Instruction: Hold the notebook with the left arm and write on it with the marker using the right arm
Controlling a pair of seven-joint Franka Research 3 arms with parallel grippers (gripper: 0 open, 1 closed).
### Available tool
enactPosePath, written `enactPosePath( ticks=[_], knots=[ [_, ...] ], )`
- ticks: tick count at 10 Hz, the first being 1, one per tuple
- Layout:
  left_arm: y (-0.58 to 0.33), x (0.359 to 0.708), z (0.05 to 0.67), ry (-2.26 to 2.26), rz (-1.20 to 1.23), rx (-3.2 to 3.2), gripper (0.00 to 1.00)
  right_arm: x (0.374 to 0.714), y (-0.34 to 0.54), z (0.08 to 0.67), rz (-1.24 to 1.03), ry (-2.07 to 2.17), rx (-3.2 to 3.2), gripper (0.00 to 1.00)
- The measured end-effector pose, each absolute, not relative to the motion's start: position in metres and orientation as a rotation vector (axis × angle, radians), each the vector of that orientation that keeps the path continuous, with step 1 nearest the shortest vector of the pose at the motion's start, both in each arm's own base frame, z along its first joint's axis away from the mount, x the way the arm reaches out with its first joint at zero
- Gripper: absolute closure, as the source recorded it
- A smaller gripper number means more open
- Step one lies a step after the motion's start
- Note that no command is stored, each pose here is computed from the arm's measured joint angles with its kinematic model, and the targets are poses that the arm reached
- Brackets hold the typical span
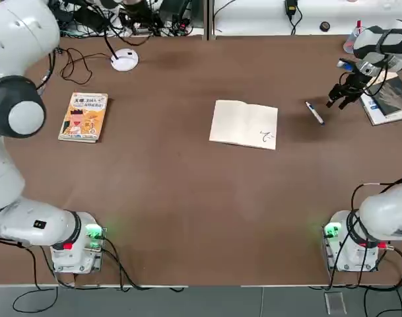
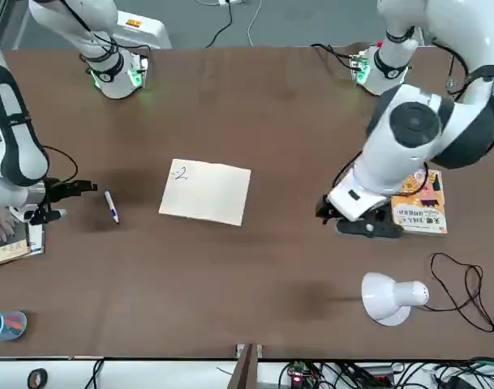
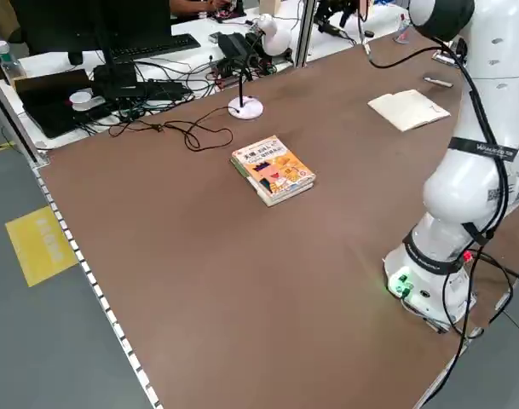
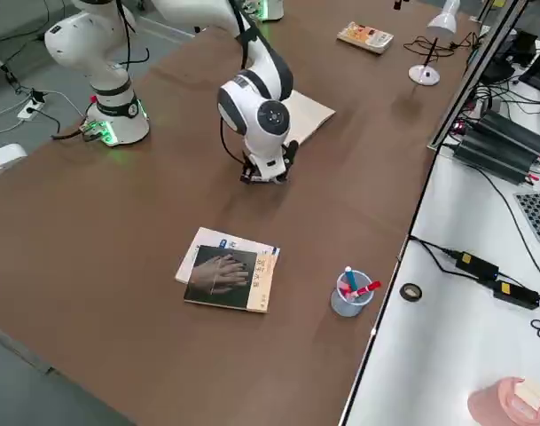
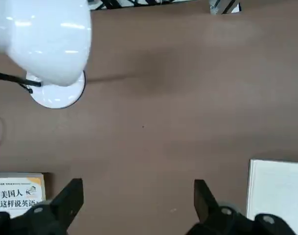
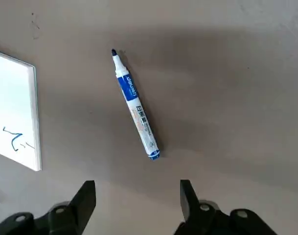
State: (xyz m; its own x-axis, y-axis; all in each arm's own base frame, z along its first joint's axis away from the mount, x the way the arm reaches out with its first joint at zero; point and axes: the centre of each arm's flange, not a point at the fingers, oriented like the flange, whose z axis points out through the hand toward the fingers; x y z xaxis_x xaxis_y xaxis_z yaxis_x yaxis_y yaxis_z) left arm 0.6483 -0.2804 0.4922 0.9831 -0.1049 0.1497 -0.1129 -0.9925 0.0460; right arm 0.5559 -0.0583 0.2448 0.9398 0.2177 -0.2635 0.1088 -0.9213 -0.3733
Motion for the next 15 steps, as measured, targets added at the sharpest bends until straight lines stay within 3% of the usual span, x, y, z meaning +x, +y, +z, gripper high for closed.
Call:
enactPosePath(
  ticks=[6,9,11,15],
  knots=[
    [-0.216,0.656,0.512,-0.086,0.156,3.112,0.0,0.594,-0.041,0.312,0.262,-0.415,-2.832,0.25],
    [-0.194,0.647,0.53,-0.138,0.11,3.139,0.0,0.606,-0.041,0.362,0.185,-0.362,-2.959,0.17],
    [-0.172,0.644,0.54,-0.224,0.077,3.163,0.0,0.613,-0.042,0.4,0.11,-0.262,-3.04,0.02],
    [-0.111,0.637,0.558,-0.238,-0.031,3.154,0.0,0.616,-0.015,0.485,0.071,-0.053,-3.124,0.0]
  ],
)
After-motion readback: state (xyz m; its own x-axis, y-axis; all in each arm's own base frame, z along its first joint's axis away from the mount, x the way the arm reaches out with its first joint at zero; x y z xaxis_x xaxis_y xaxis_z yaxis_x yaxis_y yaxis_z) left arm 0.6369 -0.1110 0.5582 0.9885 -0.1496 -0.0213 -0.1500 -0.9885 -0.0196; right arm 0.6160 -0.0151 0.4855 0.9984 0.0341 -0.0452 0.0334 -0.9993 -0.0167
